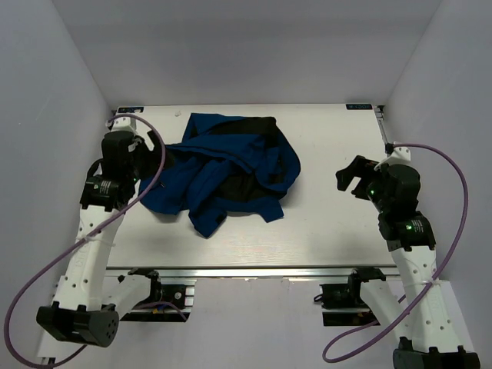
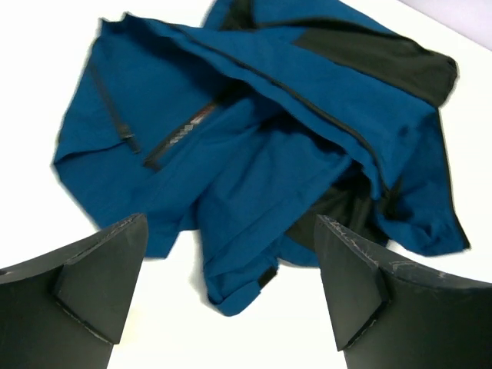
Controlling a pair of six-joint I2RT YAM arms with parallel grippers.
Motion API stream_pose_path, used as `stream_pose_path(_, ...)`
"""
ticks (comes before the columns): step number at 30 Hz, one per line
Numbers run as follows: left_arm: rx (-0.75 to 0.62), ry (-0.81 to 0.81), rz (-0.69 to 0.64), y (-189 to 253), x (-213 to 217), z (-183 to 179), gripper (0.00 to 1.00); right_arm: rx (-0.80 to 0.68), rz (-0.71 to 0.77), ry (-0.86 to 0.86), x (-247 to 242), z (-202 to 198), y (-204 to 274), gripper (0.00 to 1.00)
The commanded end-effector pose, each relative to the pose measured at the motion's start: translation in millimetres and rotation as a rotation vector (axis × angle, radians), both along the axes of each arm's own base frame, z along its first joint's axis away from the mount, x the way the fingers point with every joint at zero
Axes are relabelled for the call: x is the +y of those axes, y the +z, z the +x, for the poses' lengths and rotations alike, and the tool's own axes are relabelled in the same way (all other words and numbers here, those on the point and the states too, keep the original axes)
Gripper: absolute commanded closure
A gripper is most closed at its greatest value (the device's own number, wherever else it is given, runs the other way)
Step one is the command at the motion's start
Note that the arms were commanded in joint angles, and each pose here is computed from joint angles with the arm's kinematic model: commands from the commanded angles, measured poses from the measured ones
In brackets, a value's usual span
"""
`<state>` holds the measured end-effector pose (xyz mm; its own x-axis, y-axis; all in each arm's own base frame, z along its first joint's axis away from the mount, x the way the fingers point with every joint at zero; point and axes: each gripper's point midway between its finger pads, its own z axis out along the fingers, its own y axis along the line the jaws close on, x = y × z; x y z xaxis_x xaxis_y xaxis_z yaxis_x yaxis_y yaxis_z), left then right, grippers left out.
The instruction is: Zip up the jacket
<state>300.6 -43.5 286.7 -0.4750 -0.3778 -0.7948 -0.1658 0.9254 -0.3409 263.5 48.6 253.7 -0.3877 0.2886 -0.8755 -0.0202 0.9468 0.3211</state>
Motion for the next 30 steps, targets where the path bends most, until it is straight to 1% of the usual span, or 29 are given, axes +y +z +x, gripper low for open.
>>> stream_pose_path(1, -0.081, -0.196, -0.034, 23, -32, 27, 0.02, -0.084, 0.017, 0.099, 16, 1, 26, 0.11)
stream_pose_path(2, -0.085, -0.231, -0.047, 24, -40, 35, 0.02, -0.078, 0.009, 0.134, 20, 1, 23, 0.11)
stream_pose_path(3, -0.124, -0.275, -0.051, 38, -49, 46, 0.02, -0.07, 0.016, 0.182, 28, 0, 20, 0.11)
stream_pose_path(4, -0.068, -0.311, -0.061, 22, -60, 64, 0.02, -0.044, 0.024, 0.202, 32, 3, 14, 0.11)
stream_pose_path(5, -0.057, -0.328, -0.047, 21, -68, 73, 0.02, -0.029, 0.034, 0.215, 35, 5, 11, 0.11)
stream_pose_path(6, -0.093, -0.39, -0.012, 35, -91, 80, 0.02, 0.017, 0.07, 0.258, 45, 7, 2, 0.11)
stream_pose_path(7, -0.091, -0.377, 0.035, 33, -97, 91, 0.02, 0.034, 0.08, 0.284, 49, 8, -1, 0.11)
stream_pose_path(8, -0.039, -0.41, 0.069, 11, -114, 108, 0.02, 0.047, 0.095, 0.311, 54, 10, -6, 0.11)
stream_pose_path(9, -0.081, -0.487, 0.108, 26, -141, 114, 0.02, 0.078, 0.134, 0.348, 64, 13, -14, 0.11)
stream_pose_path(10, -0.076, -0.519, 0.129, 22, -154, 122, 0.02, 0.042, 0.154, 0.373, 70, 20, -11, 0.11)
stream_pose_path(11, -0.015, -0.553, 0.154, -8, -169, 140, 0.02, 0.076, 0.181, 0.367, 72, 22, -26, 0.11)
stream_pose_path(12, -0.01, -0.597, 0.19, -14, -183, 145, 0.02, 0.105, 0.197, 0.349, 75, 28, -38, 0.11)
stream_pose_path(13, -0.052, -0.608, 0.204, 0, -193, 160, 0.02, 0.109, 0.217, 0.324, 77, 35, -42, 0.11)
stream_pose_path(14, -0.042, -0.621, 0.217, -6, -200, 169, 0.02, 0.129, 0.218, 0.302, 77, 39, -52, 0.11)
stream_pose_path(15, 0.014, -0.647, 0.241, -42, -210, 186, 0.02, 0.166, 0.207, 0.288, 83, 45, -67, 0.11)
stream_pose_path(16, -0.034, -0.655, 0.239, -25, -219, 200, 0.02, 0.18, 0.216, 0.289, 90, 47, -72, 0.11)
stream_pose_path(17, -0.016, -0.678, 0.241, -34, -228, 206, 0.02, 0.162, 0.209, 0.329, 107, 51, -70, 0.11)
stream_pose_path(18, 0.034, -0.697, 0.257, -69, -236, 219, 0.02, 0.202, 0.183, 0.292, 110, 60, -87, 0.11)
stream_pose_path(19, 0.026, -0.699, 0.258, -72, -242, 227, 0.02, 0.219, 0.167, 0.281, 116, 65, -93, 0.11)
stream_pose_path(20, -0.018, -0.687, 0.259, -63, -248, 238, 0.02, 0.236, 0.161, 0.26, 121, 71, -99, 0.11)
stream_pose_path(21, -0.002, -0.686, 0.262, -81, -252, 246, 0.02, 0.277, 0.137, 0.226, 128, 80, -117, 0.11)
stream_pose_path(23, -0.03, -0.692, 0.256, -88, -258, 254, 0.02, 0.307, 0.179, 0.19, 140, 92, -131, 0.11)
stream_pose_path(24, -0.036, -0.701, 0.261, -92, -261, 256, 0.02, 0.354, 0.169, 0.137, 140, 103, -148, 0.11)
stream_pose_path(25, -0.041, -0.701, 0.266, -95, -261, 257, 0.02, 0.367, 0.169, 0.12, 143, 108, -154, 0.11)
stream_pose_path(27, -0.052, -0.697, 0.277, -103, -262, 261, 0.17, 0.4, 0.161, 0.101, 153, 119, -176, 0.11)
stream_pose_path(28, -0.058, -0.692, 0.279, -105, -262, 263, 0.29, 0.377, 0.171, 0.113, 162, 129, -171, 0.15)
stream_pose_path(29, -0.071, -0.686, 0.279, -103, -263, 266, 0.58, 0.38, 0.173, 0.123, 168, 133, -174, 0.22)
stream_pose_path(30, -0.083, -0.693, 0.274, -100, -266, 266, 0.76, 0.371, 0.184, 0.135, 176, 143, -172, 0.43)
